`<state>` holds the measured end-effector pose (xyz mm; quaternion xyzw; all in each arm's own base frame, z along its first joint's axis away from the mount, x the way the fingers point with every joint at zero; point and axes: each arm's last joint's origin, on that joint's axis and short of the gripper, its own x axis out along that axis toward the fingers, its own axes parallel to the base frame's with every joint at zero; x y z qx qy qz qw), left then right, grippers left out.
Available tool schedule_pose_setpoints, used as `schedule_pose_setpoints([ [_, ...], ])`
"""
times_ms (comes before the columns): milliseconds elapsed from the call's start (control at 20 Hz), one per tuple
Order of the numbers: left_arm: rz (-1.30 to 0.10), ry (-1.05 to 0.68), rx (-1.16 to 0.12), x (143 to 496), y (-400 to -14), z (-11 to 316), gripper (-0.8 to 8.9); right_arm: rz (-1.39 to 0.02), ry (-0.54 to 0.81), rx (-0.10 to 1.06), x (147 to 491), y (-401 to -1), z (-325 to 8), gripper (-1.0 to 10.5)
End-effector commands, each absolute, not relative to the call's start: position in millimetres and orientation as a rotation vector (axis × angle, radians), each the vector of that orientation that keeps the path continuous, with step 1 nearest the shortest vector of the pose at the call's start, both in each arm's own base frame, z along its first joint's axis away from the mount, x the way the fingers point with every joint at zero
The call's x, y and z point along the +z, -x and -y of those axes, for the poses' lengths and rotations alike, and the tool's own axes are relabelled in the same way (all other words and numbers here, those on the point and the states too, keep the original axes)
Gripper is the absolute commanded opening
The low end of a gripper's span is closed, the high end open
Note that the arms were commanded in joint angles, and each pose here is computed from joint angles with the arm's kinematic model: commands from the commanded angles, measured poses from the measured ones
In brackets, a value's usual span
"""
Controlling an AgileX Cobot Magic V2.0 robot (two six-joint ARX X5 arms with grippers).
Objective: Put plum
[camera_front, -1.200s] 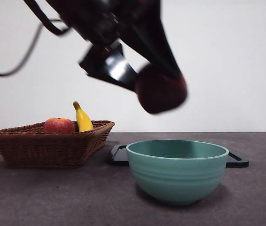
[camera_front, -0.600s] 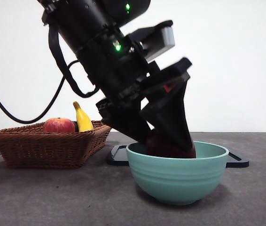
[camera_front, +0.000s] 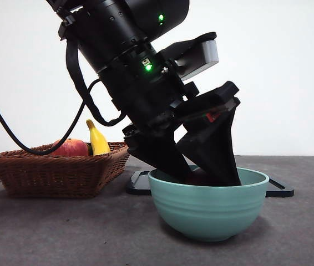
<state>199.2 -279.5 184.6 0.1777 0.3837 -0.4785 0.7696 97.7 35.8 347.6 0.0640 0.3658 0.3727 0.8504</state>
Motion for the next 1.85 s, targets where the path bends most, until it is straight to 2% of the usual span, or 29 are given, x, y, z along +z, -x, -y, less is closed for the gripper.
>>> schedule_pose_setpoints([
  [50, -0.807, -0.379, -1.051, 192, -201, 289, 3.77, -0.757, -0.137, 0.783, 353, -98, -36, 3.8],
  [350, -0.812, -0.380, -1.048, 235, -208, 297, 3.75, -0.757, -0.137, 0.782, 353, -98, -36, 3.8],
  [600, -0.692, -0.309, -1.020, 296, -214, 278, 3.75, -0.756, -0.135, 0.783, 353, -98, -36, 3.8],
  [850, -0.581, -0.215, -0.893, 356, -212, 207, 3.75, -0.756, -0.134, 0.783, 353, -98, -36, 3.8],
  [1000, -0.577, -0.172, -0.822, 378, -202, 161, 3.74, -0.756, -0.132, 0.779, 353, -98, -36, 3.8],
  [1200, -0.568, -0.130, -0.788, 398, -179, 112, 3.73, -0.757, -0.124, 0.759, 352, -99, -36, 3.8],
  [1300, -0.588, -0.125, -0.790, 401, -165, 96, 3.73, -0.757, -0.124, 0.759, 352, -99, -36, 3.8],
  [1450, -0.641, -0.105, -0.873, 390, -145, 83, 3.73, -0.757, -0.124, 0.759, 352, -99, -36, 3.8],
  [1650, -0.755, -0.059, -0.996, 351, -125, 77, 3.73, -0.758, -0.124, 0.760, 352, -99, -36, 3.8],
  [1850, -0.866, -0.033, -1.021, 315, -117, 74, 3.73, -0.766, -0.126, 0.759, 352, -98, -35, 3.8],
])
